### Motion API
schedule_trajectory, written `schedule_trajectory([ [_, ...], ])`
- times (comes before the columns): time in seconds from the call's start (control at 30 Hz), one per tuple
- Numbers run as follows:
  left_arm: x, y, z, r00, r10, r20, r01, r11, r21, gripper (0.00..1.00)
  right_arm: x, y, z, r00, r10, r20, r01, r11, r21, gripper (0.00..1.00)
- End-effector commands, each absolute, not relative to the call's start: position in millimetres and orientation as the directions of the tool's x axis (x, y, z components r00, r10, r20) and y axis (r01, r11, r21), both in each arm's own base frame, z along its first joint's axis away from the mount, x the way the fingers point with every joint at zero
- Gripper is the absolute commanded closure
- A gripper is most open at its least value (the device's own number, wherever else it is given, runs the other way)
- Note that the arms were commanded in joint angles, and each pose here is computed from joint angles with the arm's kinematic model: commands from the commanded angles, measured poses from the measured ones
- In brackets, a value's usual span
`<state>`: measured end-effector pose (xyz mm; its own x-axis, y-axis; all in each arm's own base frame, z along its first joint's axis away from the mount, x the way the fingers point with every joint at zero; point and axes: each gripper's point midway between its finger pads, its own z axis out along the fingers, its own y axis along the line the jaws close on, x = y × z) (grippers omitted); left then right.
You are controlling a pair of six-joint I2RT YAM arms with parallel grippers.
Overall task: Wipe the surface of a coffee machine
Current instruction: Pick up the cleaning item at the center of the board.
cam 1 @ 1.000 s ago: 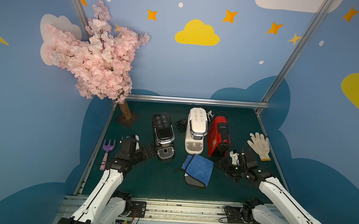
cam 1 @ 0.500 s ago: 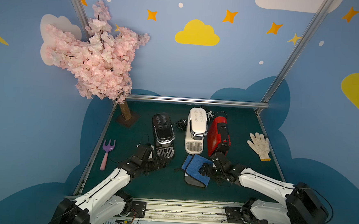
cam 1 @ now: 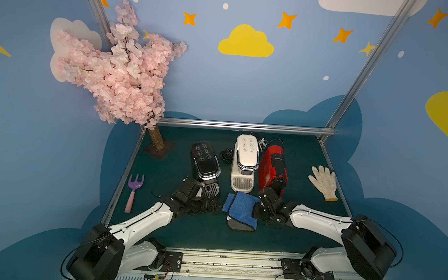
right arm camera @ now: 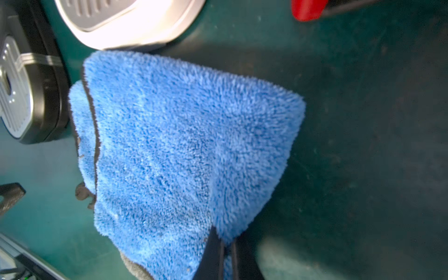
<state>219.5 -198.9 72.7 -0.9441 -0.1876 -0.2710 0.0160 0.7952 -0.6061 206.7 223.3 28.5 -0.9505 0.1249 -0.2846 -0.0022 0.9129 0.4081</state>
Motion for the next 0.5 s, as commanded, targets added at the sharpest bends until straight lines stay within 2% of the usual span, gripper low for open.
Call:
schedule_trajectory([
  [0.0, 227, -218, 97, -0.934, -0.159, -0.321, 0.105, 0.736, -0.669, 0.00, 205, 221, 43, -0.936, 0.075, -0.345, -0.075, 0.912, 0.403, 1.00],
  [0.17, 221, -217, 99, -0.932, -0.157, -0.326, 0.109, 0.737, -0.667, 0.00, 200, 212, 70, -0.910, 0.058, -0.411, -0.130, 0.901, 0.415, 1.00],
  [0.3, 219, -202, 90, -0.929, -0.173, -0.329, 0.073, 0.784, -0.617, 0.00, 200, 197, 93, -0.877, 0.131, -0.462, -0.095, 0.895, 0.435, 1.00],
  [0.47, 223, -187, 85, -0.910, -0.216, -0.355, 0.027, 0.822, -0.569, 0.00, 203, 197, 143, -0.773, 0.125, -0.622, -0.252, 0.839, 0.482, 1.00],
])
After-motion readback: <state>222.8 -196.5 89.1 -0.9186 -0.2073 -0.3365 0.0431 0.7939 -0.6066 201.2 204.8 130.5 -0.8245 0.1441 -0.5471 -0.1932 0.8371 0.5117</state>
